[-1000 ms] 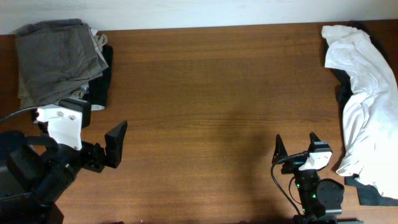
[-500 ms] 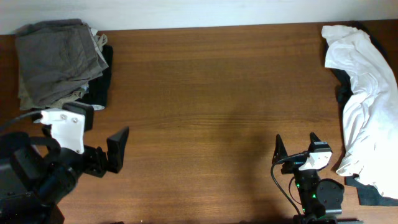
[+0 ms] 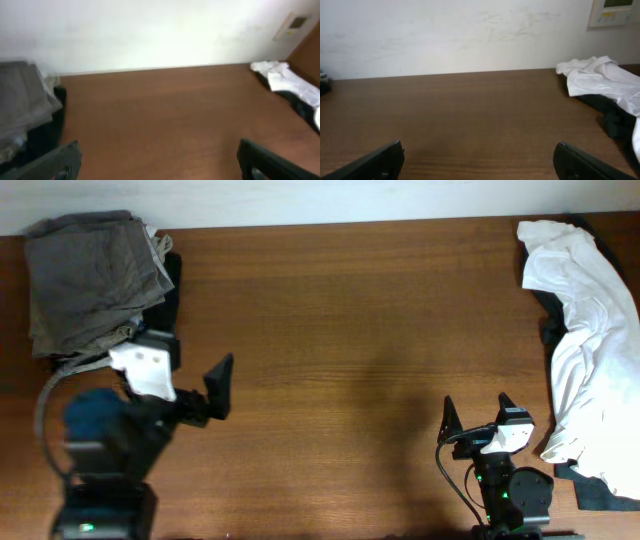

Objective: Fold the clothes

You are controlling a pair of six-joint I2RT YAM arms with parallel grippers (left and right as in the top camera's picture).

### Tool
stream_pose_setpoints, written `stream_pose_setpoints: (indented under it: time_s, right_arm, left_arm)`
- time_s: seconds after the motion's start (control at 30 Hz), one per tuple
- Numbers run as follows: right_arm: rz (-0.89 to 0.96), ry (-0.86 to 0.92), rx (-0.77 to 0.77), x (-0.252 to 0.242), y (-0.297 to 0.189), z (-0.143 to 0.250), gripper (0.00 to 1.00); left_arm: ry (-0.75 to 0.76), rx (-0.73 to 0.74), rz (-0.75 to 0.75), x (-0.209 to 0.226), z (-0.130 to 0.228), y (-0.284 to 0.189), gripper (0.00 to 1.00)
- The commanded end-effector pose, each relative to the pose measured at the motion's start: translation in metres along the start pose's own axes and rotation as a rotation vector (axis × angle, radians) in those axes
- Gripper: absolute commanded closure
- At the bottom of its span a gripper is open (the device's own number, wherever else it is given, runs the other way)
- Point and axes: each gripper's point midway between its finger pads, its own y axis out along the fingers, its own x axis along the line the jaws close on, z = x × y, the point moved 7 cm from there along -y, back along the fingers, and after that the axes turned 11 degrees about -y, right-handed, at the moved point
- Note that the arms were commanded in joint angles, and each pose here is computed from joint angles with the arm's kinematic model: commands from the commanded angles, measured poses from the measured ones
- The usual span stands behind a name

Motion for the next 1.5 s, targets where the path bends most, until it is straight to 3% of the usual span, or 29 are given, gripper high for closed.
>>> stream_pose_setpoints:
  time_s: [0.0, 0.2, 0.37, 0.63, 0.93, 1.1, 1.47]
  right_arm:
    - [0.017, 0.0, 0.005, -0.002, 0.0, 0.002, 0.01]
    - [0.017, 0.0, 0.005, -0.002, 0.0, 0.002, 0.02]
    - [0.017, 0.0, 0.005, -0.002, 0.0, 0.002, 0.02]
    - [0.017, 0.0, 0.005, -0.002, 0.0, 0.002, 0.01]
    - [0.017, 0.0, 0.005, -0.002, 0.0, 0.002, 0.01]
    - [0.017, 0.0, 0.005, -0.002, 0.0, 0.002, 0.01]
    - [0.017, 0.0, 0.005, -0.002, 0.0, 0.002, 0.01]
  left_arm:
    - [-0.117, -0.105, -0.068, 0.021, 0.042, 0.005, 0.01]
    - [-0.111, -0.261, -0.196, 0.055, 0.093, 0.002, 0.01]
    - [-0.105, -0.337, -0.192, 0.067, 0.127, 0.002, 0.01]
    - [-0.112, -0.418, -0.255, 0.077, 0.134, -0.005, 0.01]
    - [-0.092, -0.324, -0.257, 0.079, 0.152, -0.008, 0.01]
    - [0.13, -0.253, -0.155, 0.066, 0.157, -0.004, 0.01]
    - [0.123, -0.264, -0.202, 0.072, 0.156, -0.005, 0.01]
